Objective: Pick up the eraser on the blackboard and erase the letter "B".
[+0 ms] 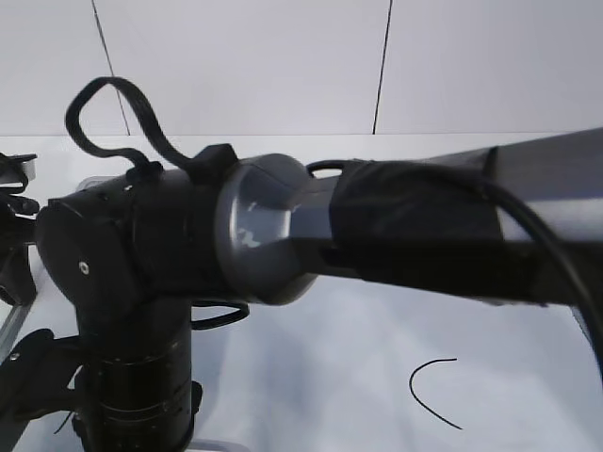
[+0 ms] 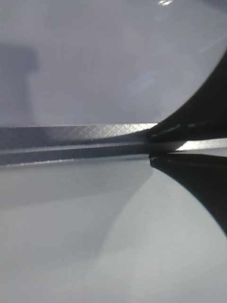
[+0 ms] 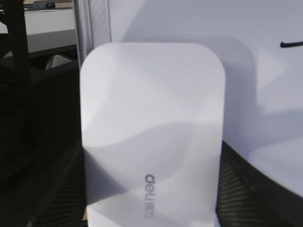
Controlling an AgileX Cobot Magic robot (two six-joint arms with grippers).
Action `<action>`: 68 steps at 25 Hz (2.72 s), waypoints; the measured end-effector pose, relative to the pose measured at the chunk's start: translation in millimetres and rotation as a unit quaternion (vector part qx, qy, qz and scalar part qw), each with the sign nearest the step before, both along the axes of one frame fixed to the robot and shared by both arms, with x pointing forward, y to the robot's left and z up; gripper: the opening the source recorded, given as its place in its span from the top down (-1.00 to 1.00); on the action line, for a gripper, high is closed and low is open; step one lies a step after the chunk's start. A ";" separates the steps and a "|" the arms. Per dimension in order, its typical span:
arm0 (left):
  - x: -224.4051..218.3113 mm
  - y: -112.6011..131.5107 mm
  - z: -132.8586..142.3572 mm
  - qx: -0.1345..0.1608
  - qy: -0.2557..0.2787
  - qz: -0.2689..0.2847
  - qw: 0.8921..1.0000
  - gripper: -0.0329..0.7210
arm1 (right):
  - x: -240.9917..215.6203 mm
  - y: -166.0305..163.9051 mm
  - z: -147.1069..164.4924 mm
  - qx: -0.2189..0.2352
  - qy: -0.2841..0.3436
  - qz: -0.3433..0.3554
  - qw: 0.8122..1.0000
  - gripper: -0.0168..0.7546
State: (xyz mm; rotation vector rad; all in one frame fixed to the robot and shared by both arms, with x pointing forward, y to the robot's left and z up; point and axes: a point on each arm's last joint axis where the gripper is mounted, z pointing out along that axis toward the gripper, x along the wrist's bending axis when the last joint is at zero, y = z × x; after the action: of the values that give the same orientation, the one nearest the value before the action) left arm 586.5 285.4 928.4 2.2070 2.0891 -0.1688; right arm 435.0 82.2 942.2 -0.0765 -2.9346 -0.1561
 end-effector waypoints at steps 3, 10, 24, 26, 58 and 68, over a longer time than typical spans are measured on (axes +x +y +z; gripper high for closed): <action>0.0 0.0 0.0 0.000 0.000 0.000 1.000 0.79 | 2.0 -1.4 -0.1 -0.004 -0.008 0.002 1.000 -0.35; 0.0 0.0 0.0 0.000 0.000 0.000 1.000 0.79 | 30.4 -19.4 0.5 -0.012 -0.006 -0.035 0.999 -0.35; 0.4 0.0 0.0 0.000 -0.002 0.000 1.000 0.79 | 113.2 -46.7 -1.0 0.003 -0.077 -0.144 0.987 -0.35; 0.4 0.0 0.0 0.000 -0.002 0.000 1.000 0.79 | 130.0 -48.2 -0.2 0.007 -0.089 -0.172 0.981 -0.35; 0.6 -0.1 0.0 0.000 -0.003 0.001 1.000 0.79 | 180.6 -131.6 98.4 0.041 -0.130 -0.360 0.923 -0.35; 0.6 -0.1 0.0 0.000 -0.003 0.001 1.000 0.79 | 150.9 -257.4 136.9 0.014 -0.118 -0.498 0.859 -0.35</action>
State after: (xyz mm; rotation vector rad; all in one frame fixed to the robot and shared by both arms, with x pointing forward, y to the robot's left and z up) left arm 587.1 285.3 928.4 2.2023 2.0877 -0.1628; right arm 585.9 -175.3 1079.1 -1.6610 -2.7743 -0.3671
